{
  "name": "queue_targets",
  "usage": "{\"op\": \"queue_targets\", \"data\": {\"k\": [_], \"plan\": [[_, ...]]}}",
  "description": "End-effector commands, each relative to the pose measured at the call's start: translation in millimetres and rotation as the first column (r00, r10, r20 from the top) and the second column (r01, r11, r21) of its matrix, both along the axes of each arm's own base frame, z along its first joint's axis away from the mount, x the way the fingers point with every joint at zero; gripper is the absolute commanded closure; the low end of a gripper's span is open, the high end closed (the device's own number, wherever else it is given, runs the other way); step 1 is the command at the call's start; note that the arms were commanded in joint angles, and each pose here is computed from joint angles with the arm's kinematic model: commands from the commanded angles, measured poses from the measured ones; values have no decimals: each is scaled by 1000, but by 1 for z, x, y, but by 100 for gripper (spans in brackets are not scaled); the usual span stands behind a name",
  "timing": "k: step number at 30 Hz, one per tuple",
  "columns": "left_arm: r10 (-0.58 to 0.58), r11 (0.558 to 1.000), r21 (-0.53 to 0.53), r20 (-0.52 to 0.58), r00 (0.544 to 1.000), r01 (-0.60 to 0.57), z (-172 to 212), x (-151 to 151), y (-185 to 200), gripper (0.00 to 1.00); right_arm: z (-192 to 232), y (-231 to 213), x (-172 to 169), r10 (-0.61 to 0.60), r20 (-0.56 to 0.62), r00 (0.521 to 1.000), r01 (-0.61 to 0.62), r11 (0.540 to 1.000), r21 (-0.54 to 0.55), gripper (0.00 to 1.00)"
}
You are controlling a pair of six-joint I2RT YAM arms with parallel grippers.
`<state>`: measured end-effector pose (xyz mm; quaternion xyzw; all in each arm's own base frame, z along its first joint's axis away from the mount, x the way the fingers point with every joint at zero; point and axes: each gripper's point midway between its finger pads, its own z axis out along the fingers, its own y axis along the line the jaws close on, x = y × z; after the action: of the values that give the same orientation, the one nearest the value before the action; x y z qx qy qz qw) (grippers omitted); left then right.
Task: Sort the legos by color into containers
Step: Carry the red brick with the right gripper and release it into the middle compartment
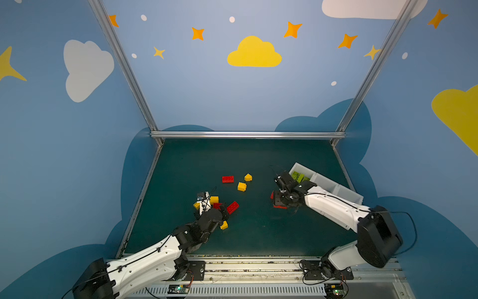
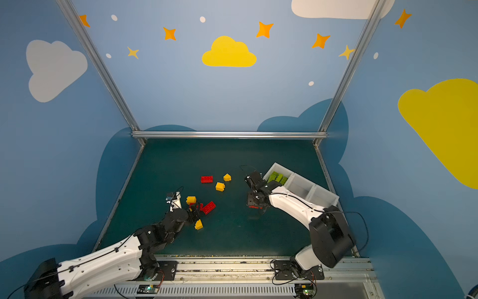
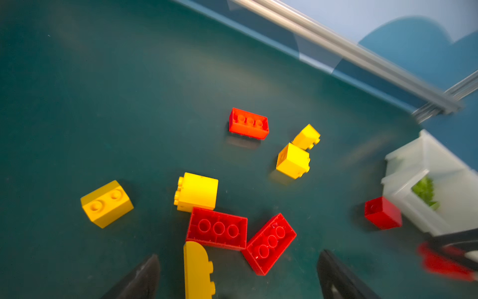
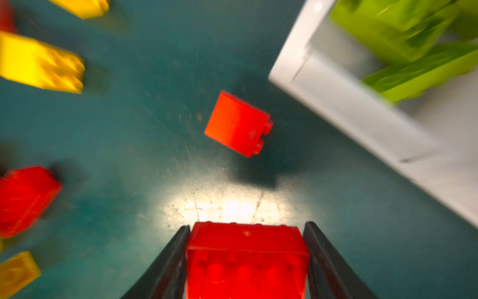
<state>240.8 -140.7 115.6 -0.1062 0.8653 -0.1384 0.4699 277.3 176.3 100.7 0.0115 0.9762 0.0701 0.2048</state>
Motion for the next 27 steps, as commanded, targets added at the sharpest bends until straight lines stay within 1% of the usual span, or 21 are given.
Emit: {"op": "queue_targets", "data": {"k": [1, 5, 8, 12, 15, 18, 23, 27], "plan": [[-43, 999, 9, -20, 999, 43, 4, 6, -16, 6, 31, -32, 2, -45, 58, 997, 45, 999, -5, 43], [-68, 997, 21, -62, 996, 70, -1, 12, -30, 6, 61, -79, 9, -153, 145, 978, 151, 988, 20, 42], [-84, 996, 35, -81, 993, 87, -2, 16, -39, 6, 69, -113, 11, -249, 175, 953, 245, 969, 41, 42], [-113, 992, 47, -107, 988, 119, -6, 24, -55, 6, 64, -146, 12, -397, 161, 904, 380, 916, 125, 41], [-140, 988, 51, -144, 980, 149, -12, 28, -69, 6, 51, -163, 16, -481, 129, 867, 459, 872, 169, 41], [-158, 985, 48, -176, 972, 168, -20, 30, -79, 6, 39, -177, 24, -541, 95, 836, 518, 834, 187, 40], [-190, 979, 32, -210, 959, 201, -31, 31, -92, 6, 29, -195, 36, -603, 65, 795, 583, 790, 188, 37], [-209, 975, 27, -231, 950, 221, -38, 30, -98, 6, 22, -202, 47, -626, 64, 777, 607, 773, 185, 35]]}}
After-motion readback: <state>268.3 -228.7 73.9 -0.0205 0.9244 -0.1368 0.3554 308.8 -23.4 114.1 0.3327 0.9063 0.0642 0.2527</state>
